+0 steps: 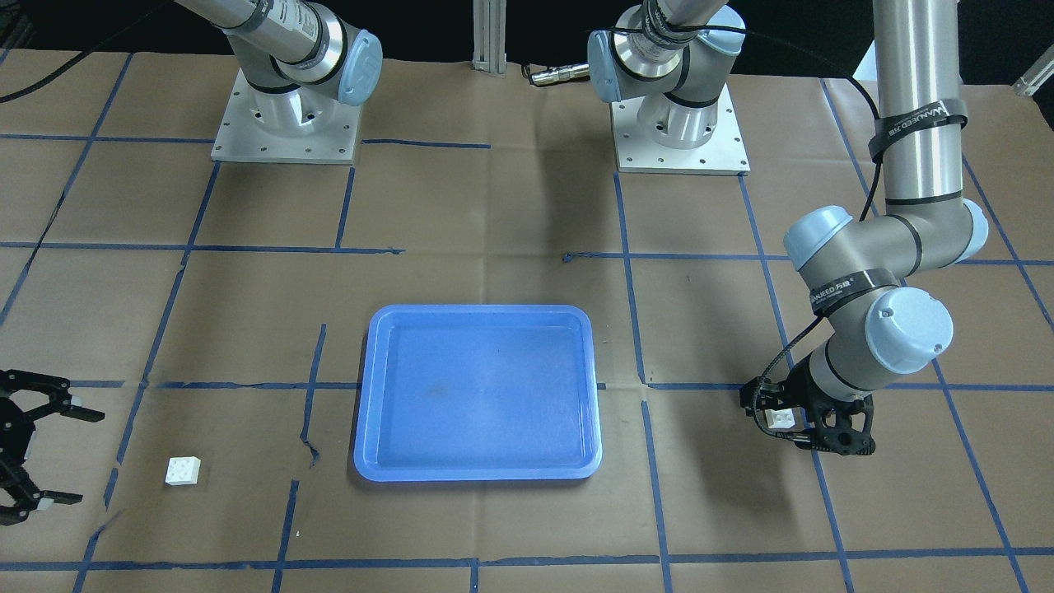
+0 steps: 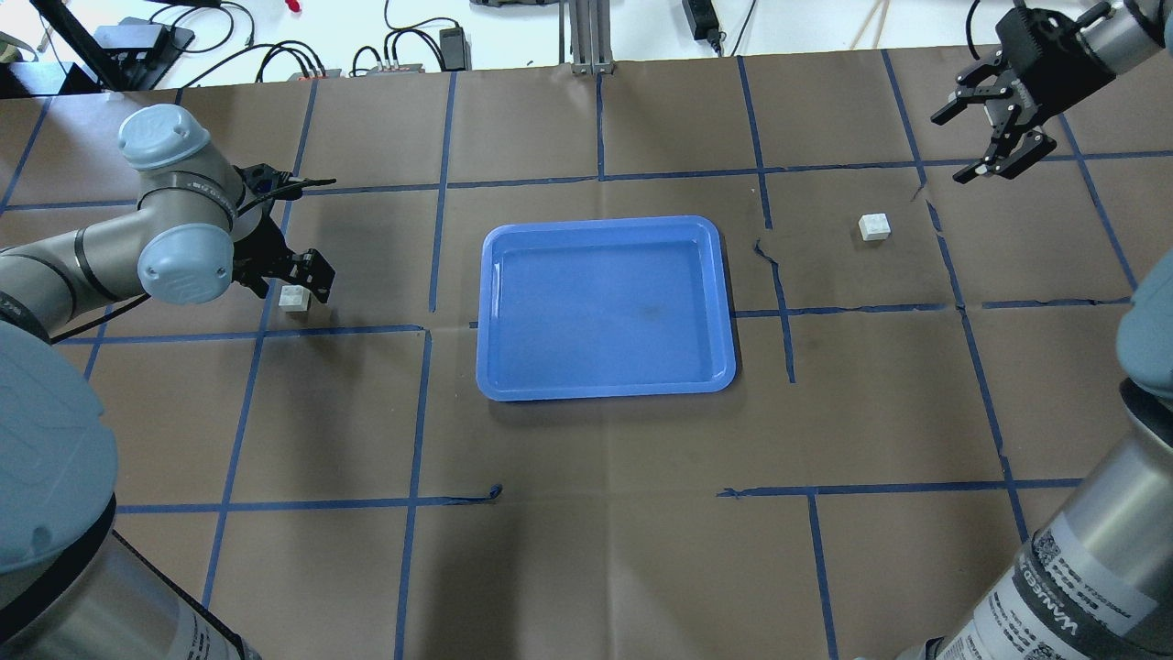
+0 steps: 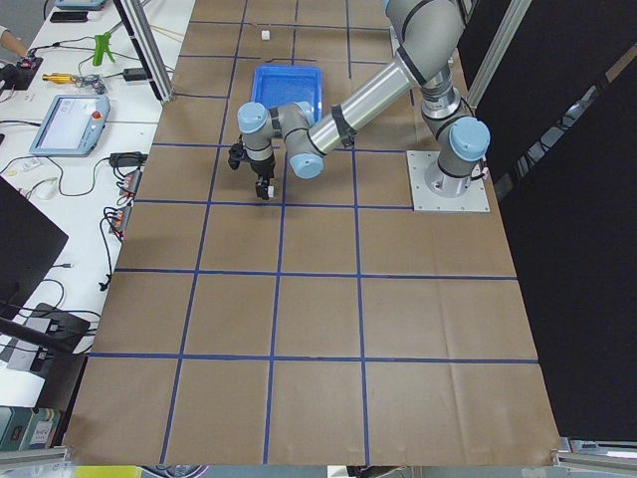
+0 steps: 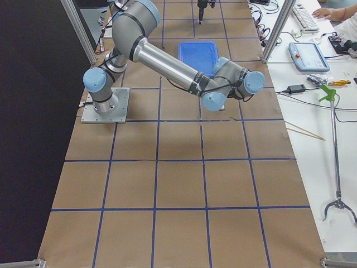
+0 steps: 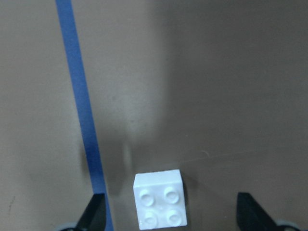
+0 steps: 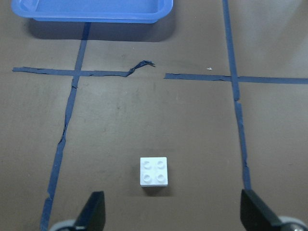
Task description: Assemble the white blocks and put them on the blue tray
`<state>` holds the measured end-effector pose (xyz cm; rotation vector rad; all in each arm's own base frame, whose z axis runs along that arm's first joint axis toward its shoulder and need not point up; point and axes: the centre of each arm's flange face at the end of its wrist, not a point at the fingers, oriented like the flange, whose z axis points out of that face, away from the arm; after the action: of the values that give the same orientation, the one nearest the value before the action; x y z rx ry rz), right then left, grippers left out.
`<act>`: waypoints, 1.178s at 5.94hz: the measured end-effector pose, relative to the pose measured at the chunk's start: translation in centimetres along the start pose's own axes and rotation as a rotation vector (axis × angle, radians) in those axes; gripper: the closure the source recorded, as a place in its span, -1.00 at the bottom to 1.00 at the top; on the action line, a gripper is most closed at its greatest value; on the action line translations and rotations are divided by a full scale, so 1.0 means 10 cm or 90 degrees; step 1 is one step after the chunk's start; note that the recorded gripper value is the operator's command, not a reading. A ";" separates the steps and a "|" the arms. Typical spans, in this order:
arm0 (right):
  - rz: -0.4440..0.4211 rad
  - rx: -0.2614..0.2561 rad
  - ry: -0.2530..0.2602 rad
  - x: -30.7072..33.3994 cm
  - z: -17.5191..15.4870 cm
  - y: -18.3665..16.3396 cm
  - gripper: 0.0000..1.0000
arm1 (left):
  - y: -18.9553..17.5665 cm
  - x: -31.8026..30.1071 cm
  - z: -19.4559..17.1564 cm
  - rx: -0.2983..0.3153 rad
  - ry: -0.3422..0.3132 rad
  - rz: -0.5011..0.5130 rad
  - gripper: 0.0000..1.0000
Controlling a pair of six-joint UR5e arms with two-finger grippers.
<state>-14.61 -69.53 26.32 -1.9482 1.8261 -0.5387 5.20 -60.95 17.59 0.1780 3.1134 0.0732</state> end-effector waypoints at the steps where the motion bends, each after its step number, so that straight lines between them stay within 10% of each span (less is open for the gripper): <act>1: -0.003 0.019 -0.005 -0.06 0.24 0.09 -1.00 | 0.01 0.00 0.03 -0.004 0.002 -0.002 0.11; 3: -0.025 0.047 0.025 -0.05 0.53 0.22 -1.00 | 0.00 0.00 0.04 -0.004 0.002 -0.009 0.63; 7: -0.026 0.083 0.008 -0.05 0.96 0.46 -0.98 | -0.13 0.60 -0.38 0.046 0.003 0.065 0.63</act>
<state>-13.30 -68.93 15.78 -1.9017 1.7174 -0.6673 -0.96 -61.72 21.18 0.3394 3.1116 -0.0369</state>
